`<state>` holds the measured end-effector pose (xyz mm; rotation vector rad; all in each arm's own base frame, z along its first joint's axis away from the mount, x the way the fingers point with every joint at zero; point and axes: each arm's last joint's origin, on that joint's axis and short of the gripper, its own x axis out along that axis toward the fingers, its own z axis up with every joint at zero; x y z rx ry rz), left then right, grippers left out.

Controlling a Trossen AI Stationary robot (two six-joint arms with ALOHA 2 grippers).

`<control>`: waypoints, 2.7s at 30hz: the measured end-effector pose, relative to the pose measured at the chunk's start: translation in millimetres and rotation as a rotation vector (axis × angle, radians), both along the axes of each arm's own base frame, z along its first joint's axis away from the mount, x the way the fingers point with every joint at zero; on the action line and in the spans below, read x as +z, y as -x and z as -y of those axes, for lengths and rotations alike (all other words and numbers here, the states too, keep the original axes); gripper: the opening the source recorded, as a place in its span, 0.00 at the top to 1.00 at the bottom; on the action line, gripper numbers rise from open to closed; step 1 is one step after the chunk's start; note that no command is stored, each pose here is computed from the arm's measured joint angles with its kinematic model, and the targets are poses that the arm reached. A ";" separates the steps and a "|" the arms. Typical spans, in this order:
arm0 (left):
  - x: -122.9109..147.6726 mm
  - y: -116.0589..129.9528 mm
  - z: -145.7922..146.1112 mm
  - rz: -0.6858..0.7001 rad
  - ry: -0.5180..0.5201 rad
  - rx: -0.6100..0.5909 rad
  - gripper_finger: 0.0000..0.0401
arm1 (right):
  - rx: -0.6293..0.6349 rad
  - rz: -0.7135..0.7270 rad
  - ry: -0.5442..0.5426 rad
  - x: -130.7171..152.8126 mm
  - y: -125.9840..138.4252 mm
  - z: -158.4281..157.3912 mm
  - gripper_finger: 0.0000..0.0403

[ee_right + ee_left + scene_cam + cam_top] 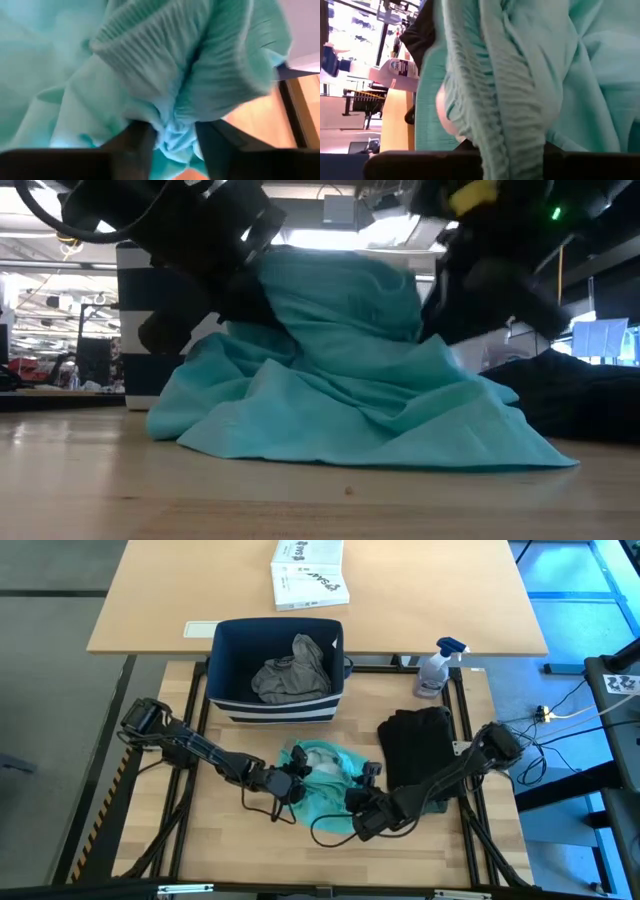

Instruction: Fold Laundry from Bin

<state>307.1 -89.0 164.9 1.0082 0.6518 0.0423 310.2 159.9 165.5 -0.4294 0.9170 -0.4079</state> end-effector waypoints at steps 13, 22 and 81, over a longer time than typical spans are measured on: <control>-1.4 0.1 3.2 -0.030 0.076 -0.099 0.98 | 0.031 0.278 -0.197 96.5 20.5 18.6 0.35; -1.8 0.2 3.2 -0.037 0.072 -0.106 0.98 | 0.126 0.331 -0.424 120.4 10.1 42.9 0.36; 29.5 -2.3 32.1 -0.089 0.126 -0.013 0.56 | 0.294 0.174 -0.895 59.8 -39.6 75.0 0.97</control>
